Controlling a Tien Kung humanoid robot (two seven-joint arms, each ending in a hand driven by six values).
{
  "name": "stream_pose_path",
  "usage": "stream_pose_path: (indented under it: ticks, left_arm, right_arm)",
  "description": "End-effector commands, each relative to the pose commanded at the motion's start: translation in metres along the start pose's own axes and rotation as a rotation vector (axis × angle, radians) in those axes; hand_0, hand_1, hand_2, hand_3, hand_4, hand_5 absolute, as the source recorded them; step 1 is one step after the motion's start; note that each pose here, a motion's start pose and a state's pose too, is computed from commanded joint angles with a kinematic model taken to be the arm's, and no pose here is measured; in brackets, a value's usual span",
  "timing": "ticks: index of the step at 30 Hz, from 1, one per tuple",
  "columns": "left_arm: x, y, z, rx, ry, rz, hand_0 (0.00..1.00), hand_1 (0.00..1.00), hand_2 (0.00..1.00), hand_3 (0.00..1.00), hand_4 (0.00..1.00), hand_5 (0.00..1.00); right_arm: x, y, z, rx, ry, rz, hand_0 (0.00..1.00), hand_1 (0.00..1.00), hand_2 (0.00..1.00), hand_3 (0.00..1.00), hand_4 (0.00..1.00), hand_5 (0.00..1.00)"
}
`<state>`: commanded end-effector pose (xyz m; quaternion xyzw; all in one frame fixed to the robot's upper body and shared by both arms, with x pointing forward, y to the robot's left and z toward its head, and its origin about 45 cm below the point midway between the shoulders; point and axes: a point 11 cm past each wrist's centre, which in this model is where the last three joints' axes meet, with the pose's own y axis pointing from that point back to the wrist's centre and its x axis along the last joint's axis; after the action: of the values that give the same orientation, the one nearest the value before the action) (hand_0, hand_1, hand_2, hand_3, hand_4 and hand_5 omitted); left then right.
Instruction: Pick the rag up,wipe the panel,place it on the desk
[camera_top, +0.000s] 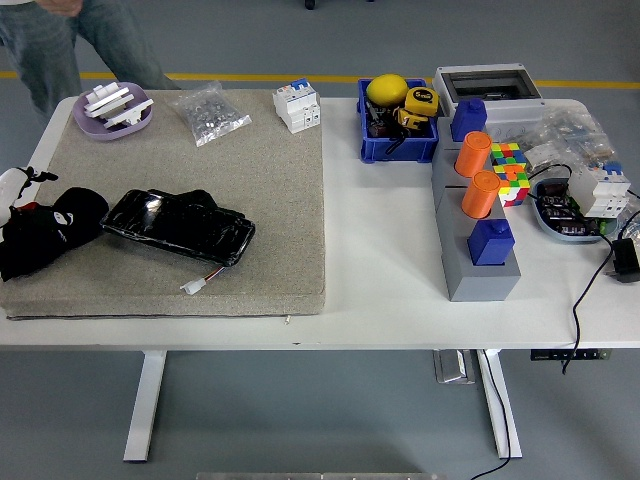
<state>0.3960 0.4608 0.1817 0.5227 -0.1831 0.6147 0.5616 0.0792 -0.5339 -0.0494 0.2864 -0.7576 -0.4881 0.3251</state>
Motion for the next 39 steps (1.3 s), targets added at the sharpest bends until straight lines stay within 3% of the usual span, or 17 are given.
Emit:
stream_pose_path:
  ticks: [12,13,18,19,24,25,30,31,36,37,39]
  left_arm:
    - [-0.019,-0.005,-0.004,0.031,-0.016,-0.043,0.814,0.917,0.904,0.814,0.883,0.195]
    - [-0.02,-0.005,-0.004,0.032,-0.016,-0.044,0.654,0.87,0.863,0.763,0.868,0.188]
    - [-0.022,-0.006,-0.005,0.048,-0.023,-0.039,0.654,0.87,0.863,0.763,0.868,0.188]
    - [-0.022,-0.006,-0.005,0.051,-0.023,-0.039,0.465,0.765,0.788,0.653,0.768,0.142]
    - [-0.022,-0.006,-0.007,0.068,-0.038,-0.035,0.465,0.765,0.788,0.653,0.768,0.142]
    - [-0.022,-0.006,-0.008,0.071,-0.041,-0.034,0.385,0.704,0.727,0.615,0.564,0.031]
    - [-0.023,-0.007,-0.011,0.084,-0.055,-0.023,0.385,0.704,0.727,0.615,0.564,0.031]
    - [-0.024,-0.006,-0.012,0.087,-0.055,-0.021,0.358,0.555,0.67,0.586,0.321,0.002]
    - [-0.025,-0.006,-0.014,0.093,-0.069,-0.004,0.358,0.555,0.67,0.586,0.321,0.002]
    - [-0.026,-0.006,-0.015,0.094,-0.07,0.0,0.356,0.505,0.641,0.562,0.192,0.002]
    - [-0.027,-0.006,-0.016,0.095,-0.073,0.006,0.356,0.505,0.641,0.562,0.192,0.002]
  right_arm:
    - [0.0,0.0,-0.003,0.011,-0.012,0.007,0.749,0.64,0.635,0.56,0.9,0.416]
    - [0.001,0.0,-0.003,0.012,-0.012,0.008,0.75,0.638,0.635,0.56,0.9,0.417]
    - [0.001,0.0,-0.004,0.016,-0.012,0.012,0.75,0.638,0.635,0.56,0.9,0.417]
    - [0.001,0.0,-0.004,0.017,-0.011,0.012,0.749,0.637,0.635,0.561,0.899,0.417]
    - [0.002,0.001,-0.005,0.02,-0.01,0.017,0.749,0.637,0.635,0.561,0.899,0.417]
    - [0.003,0.001,-0.005,0.02,-0.01,0.018,0.749,0.637,0.633,0.56,0.899,0.417]
    - [0.005,0.001,-0.006,0.024,-0.015,0.026,0.749,0.637,0.633,0.56,0.899,0.417]
    - [0.005,0.001,-0.006,0.024,-0.014,0.028,0.749,0.636,0.634,0.56,0.898,0.417]
    - [0.007,0.001,-0.005,0.024,-0.015,0.032,0.749,0.636,0.634,0.56,0.898,0.417]
    - [0.007,0.001,-0.005,0.024,-0.013,0.033,0.748,0.633,0.633,0.56,0.898,0.416]
    - [0.008,0.001,-0.005,0.024,-0.013,0.035,0.748,0.633,0.633,0.56,0.898,0.416]
